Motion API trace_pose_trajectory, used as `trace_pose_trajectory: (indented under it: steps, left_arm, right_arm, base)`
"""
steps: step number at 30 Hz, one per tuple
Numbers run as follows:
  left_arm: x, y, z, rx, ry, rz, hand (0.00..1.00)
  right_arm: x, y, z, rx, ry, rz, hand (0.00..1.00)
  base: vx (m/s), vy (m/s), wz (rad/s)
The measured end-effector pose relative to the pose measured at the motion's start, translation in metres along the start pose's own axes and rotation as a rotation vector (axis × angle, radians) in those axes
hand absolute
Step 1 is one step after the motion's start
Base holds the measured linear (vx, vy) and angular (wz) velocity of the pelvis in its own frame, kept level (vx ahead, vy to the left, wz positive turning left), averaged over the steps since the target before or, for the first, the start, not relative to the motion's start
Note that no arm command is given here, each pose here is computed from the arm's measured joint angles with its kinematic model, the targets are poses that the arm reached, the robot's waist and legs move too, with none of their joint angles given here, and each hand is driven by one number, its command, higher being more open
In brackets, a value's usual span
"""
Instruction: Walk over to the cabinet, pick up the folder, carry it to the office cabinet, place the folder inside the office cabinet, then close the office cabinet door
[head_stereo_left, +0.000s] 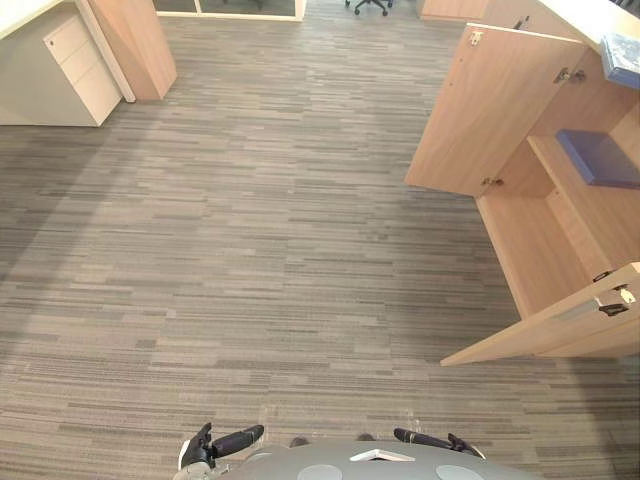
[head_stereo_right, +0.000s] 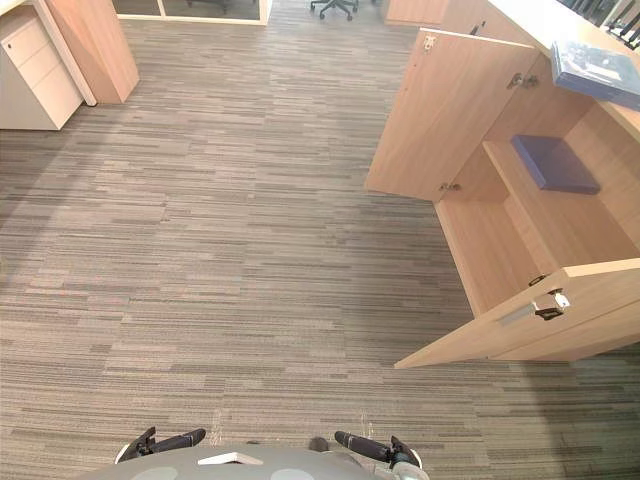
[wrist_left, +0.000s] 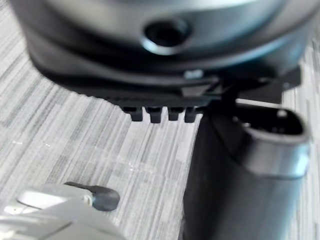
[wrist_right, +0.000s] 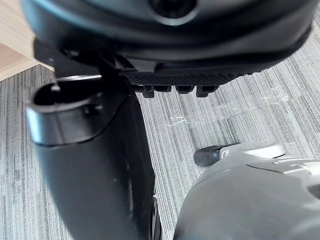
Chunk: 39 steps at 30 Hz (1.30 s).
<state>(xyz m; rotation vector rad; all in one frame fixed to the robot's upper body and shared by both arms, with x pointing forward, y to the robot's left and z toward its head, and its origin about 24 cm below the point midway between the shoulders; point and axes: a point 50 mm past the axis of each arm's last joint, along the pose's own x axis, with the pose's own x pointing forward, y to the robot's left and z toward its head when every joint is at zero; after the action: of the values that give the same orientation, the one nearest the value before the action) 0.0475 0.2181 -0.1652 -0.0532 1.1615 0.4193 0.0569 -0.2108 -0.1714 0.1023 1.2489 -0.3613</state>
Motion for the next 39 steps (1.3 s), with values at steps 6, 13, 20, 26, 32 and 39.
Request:
trace_pose_trajectory:
  steps: [6, 13, 20, 26, 32, 39]
  left_arm:
    - [0.000, -0.001, 0.001, -0.059, -0.004, -0.003, 1.00]
    - [0.000, -0.001, 0.001, -0.094, -0.001, -0.002, 1.00]
    - [0.000, -0.002, 0.005, -0.029, -0.034, 0.012, 1.00]
    - [0.002, -0.004, 0.014, 0.005, -0.064, 0.023, 1.00]
    - [0.002, -0.006, 0.019, 0.025, -0.087, 0.010, 1.00]
    - [0.002, -0.006, 0.018, 0.026, -0.083, -0.030, 1.00]
  right_arm:
    - [0.001, 0.002, 0.005, 0.003, -0.014, 0.005, 1.00]
    - [0.001, 0.002, 0.006, 0.022, -0.017, 0.005, 1.00]
    - [0.001, 0.003, 0.006, 0.003, -0.020, 0.000, 1.00]
    - [0.001, 0.004, 0.006, -0.014, -0.022, -0.006, 1.00]
    - [0.001, 0.005, 0.008, -0.022, -0.026, -0.003, 1.00]
    - [0.001, 0.005, 0.008, -0.024, -0.025, 0.000, 1.00]
  base:
    - [-0.07, -0.021, -0.01]
    - [-0.08, -0.016, 0.00]
    - [-0.01, -0.002, 0.00]
    - [0.00, 0.000, 0.00]
    - [-0.02, -0.007, -0.01]
    - [-0.05, -0.017, -0.02]
